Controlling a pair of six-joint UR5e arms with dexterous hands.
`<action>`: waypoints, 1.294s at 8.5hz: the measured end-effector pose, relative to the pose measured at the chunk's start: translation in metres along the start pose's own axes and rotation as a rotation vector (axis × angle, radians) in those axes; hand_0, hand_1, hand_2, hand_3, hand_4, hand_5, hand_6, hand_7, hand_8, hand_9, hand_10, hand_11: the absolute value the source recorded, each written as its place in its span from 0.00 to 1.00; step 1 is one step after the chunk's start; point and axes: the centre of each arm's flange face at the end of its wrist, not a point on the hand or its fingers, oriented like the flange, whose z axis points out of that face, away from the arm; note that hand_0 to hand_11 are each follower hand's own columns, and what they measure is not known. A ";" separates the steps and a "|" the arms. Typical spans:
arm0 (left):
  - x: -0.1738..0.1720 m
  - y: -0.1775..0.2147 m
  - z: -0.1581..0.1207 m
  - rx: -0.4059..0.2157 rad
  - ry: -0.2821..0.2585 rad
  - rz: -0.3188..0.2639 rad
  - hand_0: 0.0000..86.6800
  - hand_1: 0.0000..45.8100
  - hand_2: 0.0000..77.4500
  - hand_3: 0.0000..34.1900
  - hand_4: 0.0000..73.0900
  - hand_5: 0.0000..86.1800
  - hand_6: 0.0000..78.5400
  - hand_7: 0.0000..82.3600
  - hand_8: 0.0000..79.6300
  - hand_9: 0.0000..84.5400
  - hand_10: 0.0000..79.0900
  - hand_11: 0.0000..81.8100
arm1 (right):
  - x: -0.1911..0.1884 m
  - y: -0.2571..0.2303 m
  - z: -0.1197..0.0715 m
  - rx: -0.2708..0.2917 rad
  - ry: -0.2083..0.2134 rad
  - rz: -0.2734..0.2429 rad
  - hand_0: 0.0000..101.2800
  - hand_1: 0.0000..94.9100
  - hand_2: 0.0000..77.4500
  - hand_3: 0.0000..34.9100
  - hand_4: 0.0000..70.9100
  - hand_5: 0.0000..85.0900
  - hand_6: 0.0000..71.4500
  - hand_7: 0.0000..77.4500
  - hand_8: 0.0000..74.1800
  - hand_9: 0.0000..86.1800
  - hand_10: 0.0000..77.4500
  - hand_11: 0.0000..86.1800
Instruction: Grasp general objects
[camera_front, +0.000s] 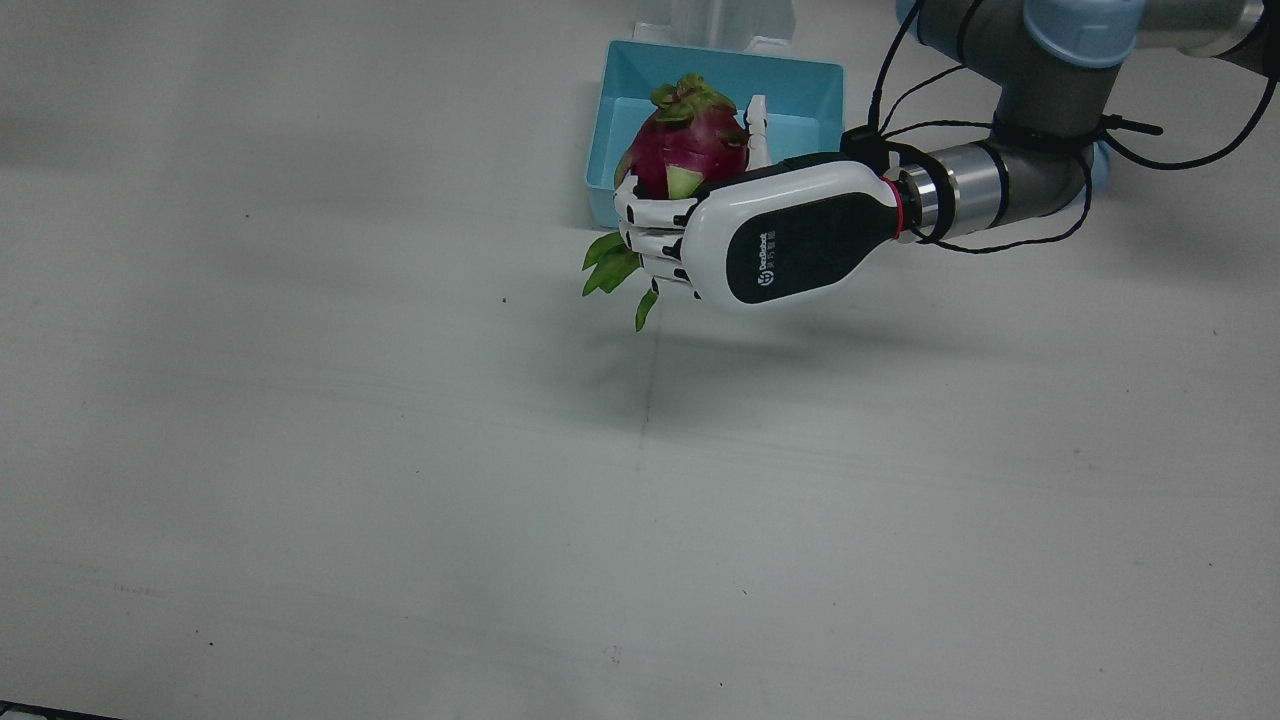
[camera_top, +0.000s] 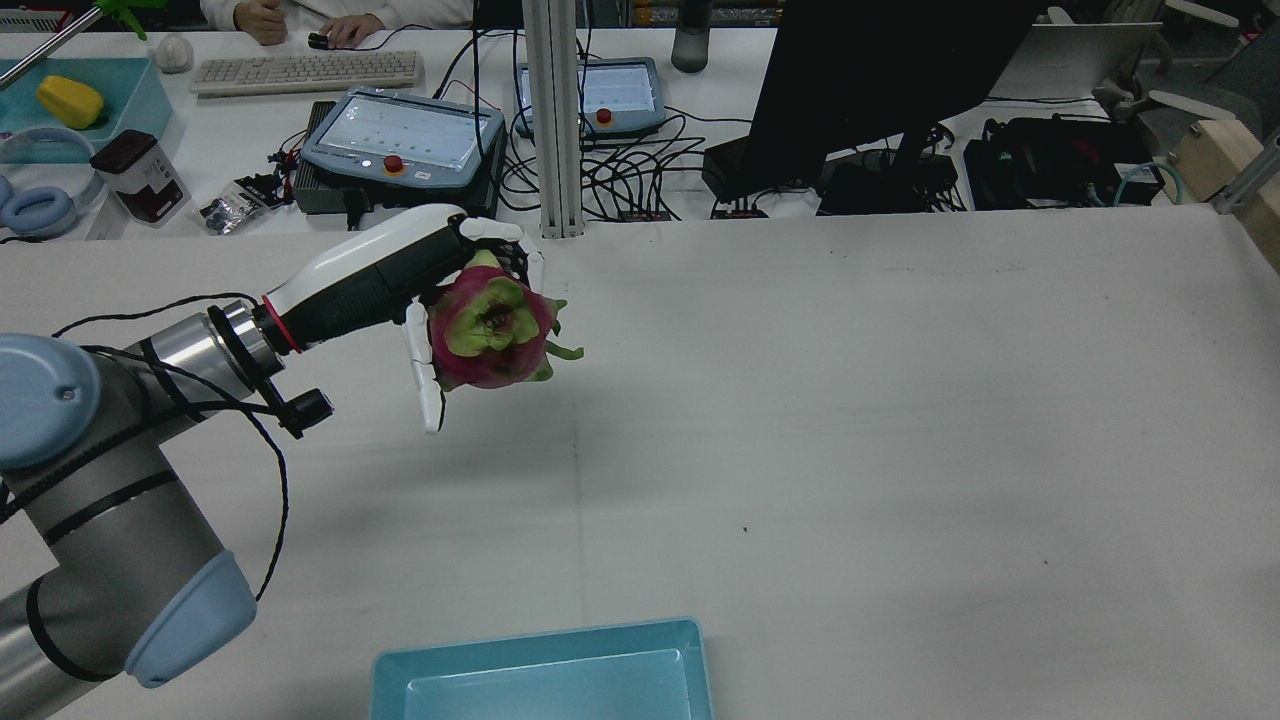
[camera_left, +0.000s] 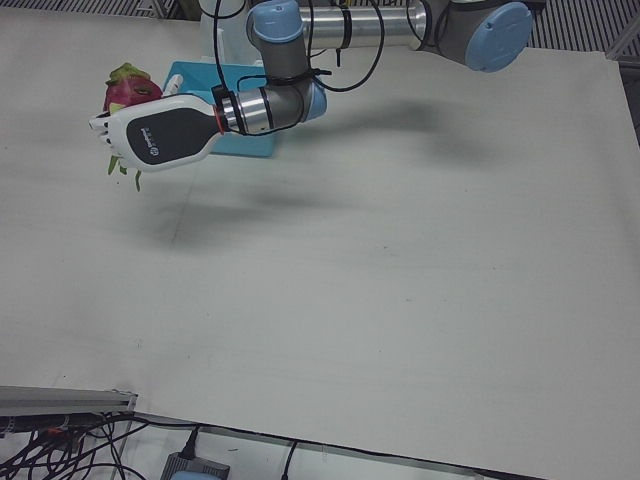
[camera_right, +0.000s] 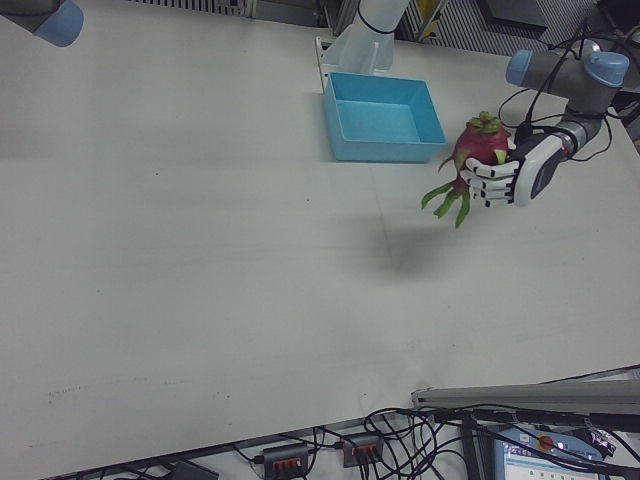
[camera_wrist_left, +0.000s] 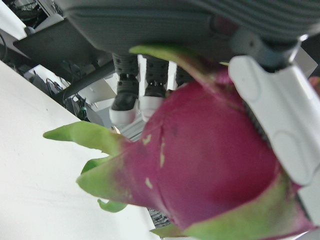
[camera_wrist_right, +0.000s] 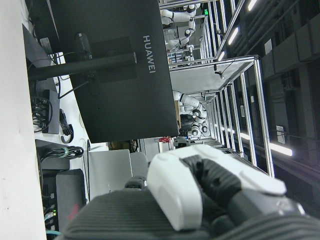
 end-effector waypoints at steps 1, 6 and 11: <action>-0.018 0.023 0.005 -0.032 -0.016 -0.027 0.47 0.00 0.03 0.00 0.31 0.60 0.69 0.50 0.71 0.86 0.50 0.85 | 0.000 0.000 0.000 0.000 0.000 0.000 0.00 1.00 1.00 0.00 0.00 0.00 0.00 0.00 0.00 0.01 0.00 0.01; -0.084 0.095 0.012 -0.137 -0.067 -0.073 0.53 0.00 0.03 0.00 0.32 0.60 0.69 0.50 0.71 0.86 0.50 0.85 | 0.000 0.000 0.000 0.000 0.000 0.000 0.00 1.00 1.00 0.00 0.00 0.00 0.00 0.00 0.00 0.01 0.00 0.01; -0.098 0.108 0.007 -0.181 -0.065 -0.096 0.55 0.00 0.03 0.00 0.31 0.60 0.65 0.52 0.02 0.00 0.50 0.69 | 0.000 0.000 0.000 0.000 0.000 0.000 0.00 1.00 1.00 0.00 0.00 0.00 0.00 0.00 0.00 0.01 0.00 0.01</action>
